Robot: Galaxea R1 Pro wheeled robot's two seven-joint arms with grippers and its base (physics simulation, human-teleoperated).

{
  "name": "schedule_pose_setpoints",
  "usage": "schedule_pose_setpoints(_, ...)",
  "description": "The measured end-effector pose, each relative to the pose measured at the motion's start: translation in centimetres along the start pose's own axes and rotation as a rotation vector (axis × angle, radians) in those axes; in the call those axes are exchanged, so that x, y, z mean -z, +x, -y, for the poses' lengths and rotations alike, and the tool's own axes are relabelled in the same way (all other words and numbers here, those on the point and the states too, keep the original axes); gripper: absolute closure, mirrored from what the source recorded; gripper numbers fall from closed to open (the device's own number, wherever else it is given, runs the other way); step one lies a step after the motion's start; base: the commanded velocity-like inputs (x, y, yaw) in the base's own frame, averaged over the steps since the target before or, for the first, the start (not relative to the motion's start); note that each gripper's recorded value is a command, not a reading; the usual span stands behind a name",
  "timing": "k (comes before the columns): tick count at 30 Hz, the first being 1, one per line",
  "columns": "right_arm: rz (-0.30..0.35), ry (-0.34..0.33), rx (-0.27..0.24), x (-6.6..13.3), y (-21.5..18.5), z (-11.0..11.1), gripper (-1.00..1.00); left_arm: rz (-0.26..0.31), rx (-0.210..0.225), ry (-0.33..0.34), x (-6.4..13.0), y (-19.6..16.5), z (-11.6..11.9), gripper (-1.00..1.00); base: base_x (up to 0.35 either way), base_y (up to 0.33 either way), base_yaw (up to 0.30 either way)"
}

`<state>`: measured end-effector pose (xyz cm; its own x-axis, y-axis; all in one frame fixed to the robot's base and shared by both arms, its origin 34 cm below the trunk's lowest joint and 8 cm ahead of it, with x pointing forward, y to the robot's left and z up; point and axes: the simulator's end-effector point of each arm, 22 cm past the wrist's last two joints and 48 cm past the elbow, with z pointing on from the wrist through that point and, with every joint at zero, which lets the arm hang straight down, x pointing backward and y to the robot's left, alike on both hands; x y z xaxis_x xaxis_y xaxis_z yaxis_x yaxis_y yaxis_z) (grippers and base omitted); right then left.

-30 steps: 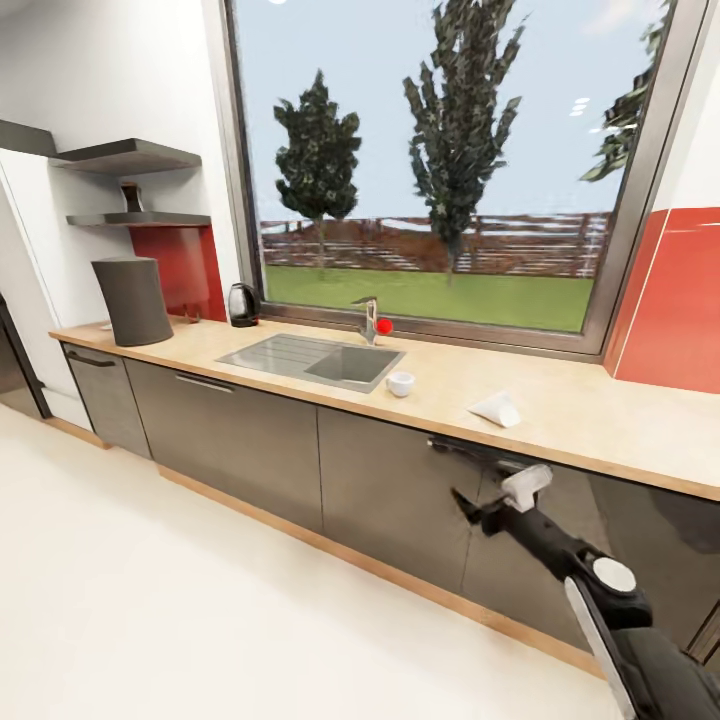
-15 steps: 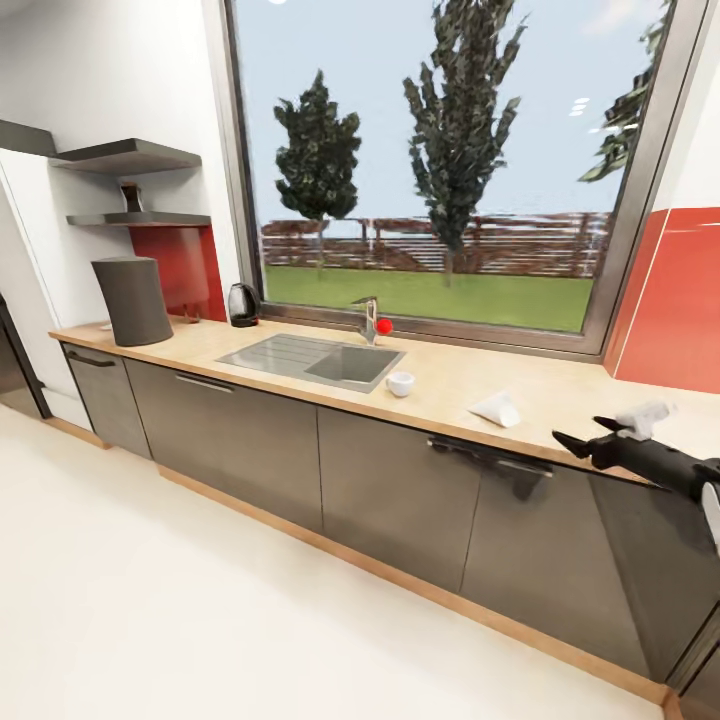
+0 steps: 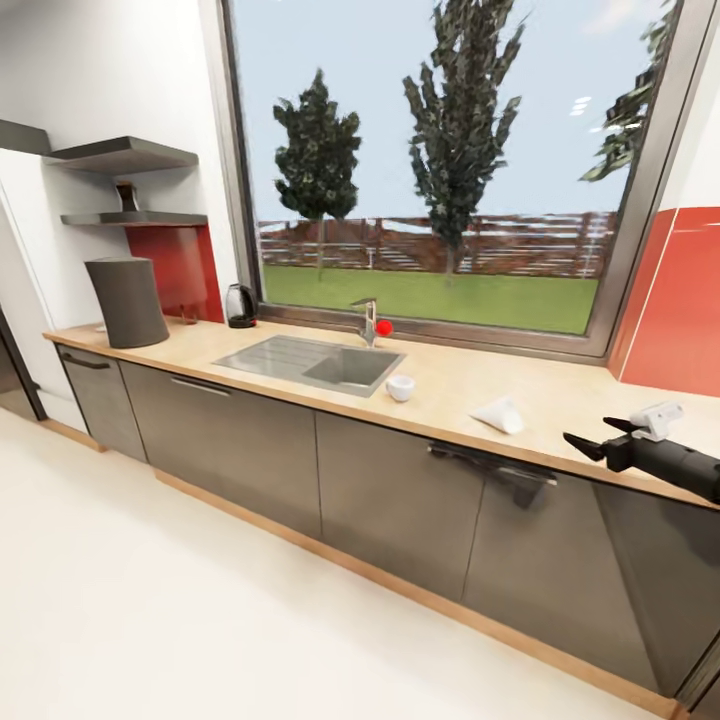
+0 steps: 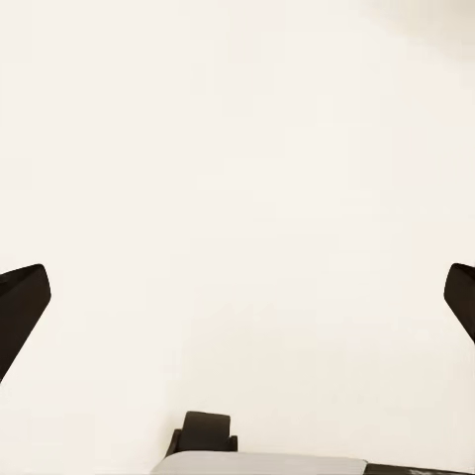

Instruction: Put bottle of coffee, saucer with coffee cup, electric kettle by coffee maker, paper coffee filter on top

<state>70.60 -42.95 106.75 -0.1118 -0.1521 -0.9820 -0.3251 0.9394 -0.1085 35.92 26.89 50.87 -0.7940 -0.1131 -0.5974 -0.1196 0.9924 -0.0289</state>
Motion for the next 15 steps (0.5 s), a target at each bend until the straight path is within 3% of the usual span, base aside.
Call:
schedule_pose_setpoints(6, -0.001, -0.044, -0.001, 0.0, 0.0, -1.0, -1.00, 0.000, 0.001, -0.001, 0.0, 0.0, 0.0, -1.00, 0.107, 0.000, 0.000)
schedule_pose_setpoints(11, -0.001, -0.134, 0.000, 0.1, 0.1, -3.0, -1.00, 0.001, 0.001, -0.001, 0.0, 0.0, 0.0, -1.00, 0.119, 0.000, 0.000)
schedule_pose_setpoints(15, -0.001, -0.146, 0.000, 0.2, 0.1, -3.3, -1.00, 0.001, 0.002, -0.001, 0.0, 0.0, 0.0, -1.00, 0.058, 0.000, 0.000)
